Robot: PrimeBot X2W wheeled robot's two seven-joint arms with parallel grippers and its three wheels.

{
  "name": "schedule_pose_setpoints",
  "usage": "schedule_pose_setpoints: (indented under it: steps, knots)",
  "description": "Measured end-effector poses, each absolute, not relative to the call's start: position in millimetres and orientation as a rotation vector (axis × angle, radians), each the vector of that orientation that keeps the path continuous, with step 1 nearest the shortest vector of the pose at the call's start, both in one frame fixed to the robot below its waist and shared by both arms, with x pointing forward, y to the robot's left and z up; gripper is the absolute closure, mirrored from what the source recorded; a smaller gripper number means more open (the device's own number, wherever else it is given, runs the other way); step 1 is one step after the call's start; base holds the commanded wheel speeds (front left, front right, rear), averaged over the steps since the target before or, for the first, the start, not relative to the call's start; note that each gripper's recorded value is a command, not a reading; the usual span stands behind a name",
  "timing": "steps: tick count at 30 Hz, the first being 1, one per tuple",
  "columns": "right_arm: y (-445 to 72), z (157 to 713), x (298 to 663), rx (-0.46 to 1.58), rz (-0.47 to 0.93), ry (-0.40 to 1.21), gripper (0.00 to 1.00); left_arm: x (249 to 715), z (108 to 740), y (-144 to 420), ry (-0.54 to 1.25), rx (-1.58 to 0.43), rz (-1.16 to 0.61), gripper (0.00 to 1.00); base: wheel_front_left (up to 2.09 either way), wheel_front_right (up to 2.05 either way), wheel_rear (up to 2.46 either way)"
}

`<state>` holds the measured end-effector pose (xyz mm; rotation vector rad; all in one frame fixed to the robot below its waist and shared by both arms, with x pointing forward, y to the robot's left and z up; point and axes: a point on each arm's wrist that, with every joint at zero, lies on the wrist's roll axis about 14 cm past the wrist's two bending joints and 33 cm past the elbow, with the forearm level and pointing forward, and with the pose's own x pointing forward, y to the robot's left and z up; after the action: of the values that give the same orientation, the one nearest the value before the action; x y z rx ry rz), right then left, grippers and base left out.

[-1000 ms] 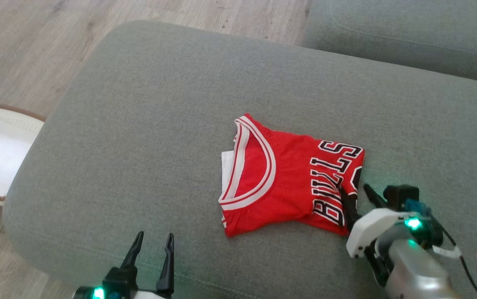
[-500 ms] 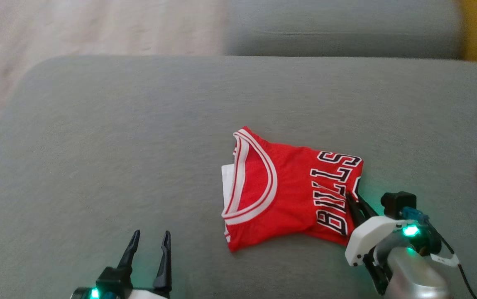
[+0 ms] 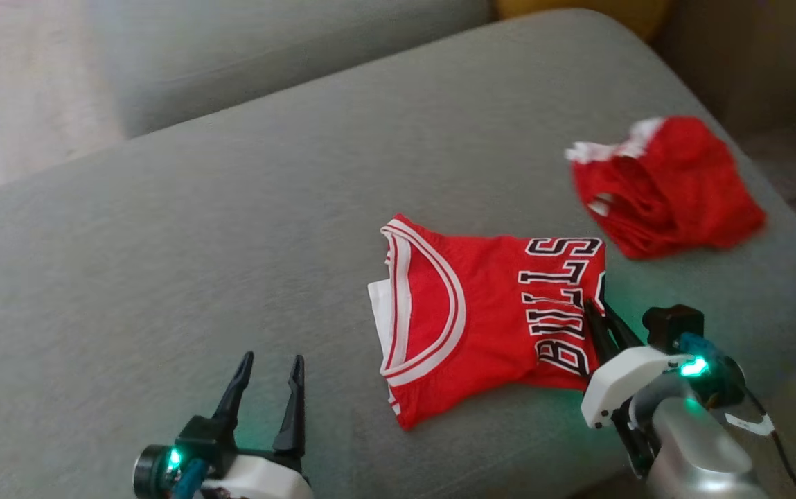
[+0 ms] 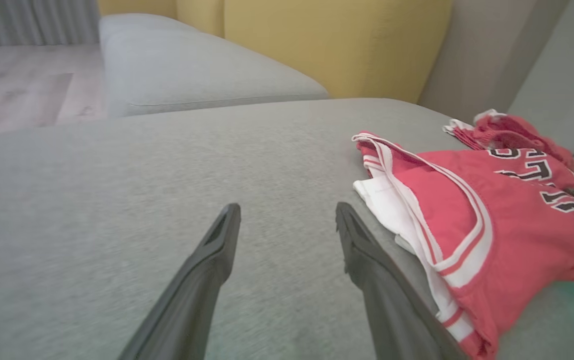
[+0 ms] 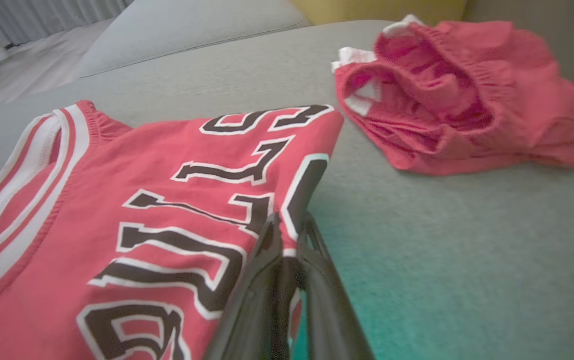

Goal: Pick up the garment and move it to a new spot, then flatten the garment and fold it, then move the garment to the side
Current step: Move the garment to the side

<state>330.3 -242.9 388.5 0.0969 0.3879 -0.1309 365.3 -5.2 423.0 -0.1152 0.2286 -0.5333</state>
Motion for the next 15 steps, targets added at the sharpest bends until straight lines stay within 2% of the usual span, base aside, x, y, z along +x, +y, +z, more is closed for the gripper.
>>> schedule_pose_setpoints:
  steps: [6, 15]
  knots:
    - [-278, 394, 318, 0.039, -0.206, 0.389, 1.0, 367, 413, -39, 0.26, -0.117, -0.632, 0.0, 0.0, 0.0, 0.0]
    - [-352, 480, 395, -0.198, -0.253, 0.248, 1.0, 371, 392, -29, 0.306, -0.094, -0.623, 0.0, 0.0, 0.0, 0.0]
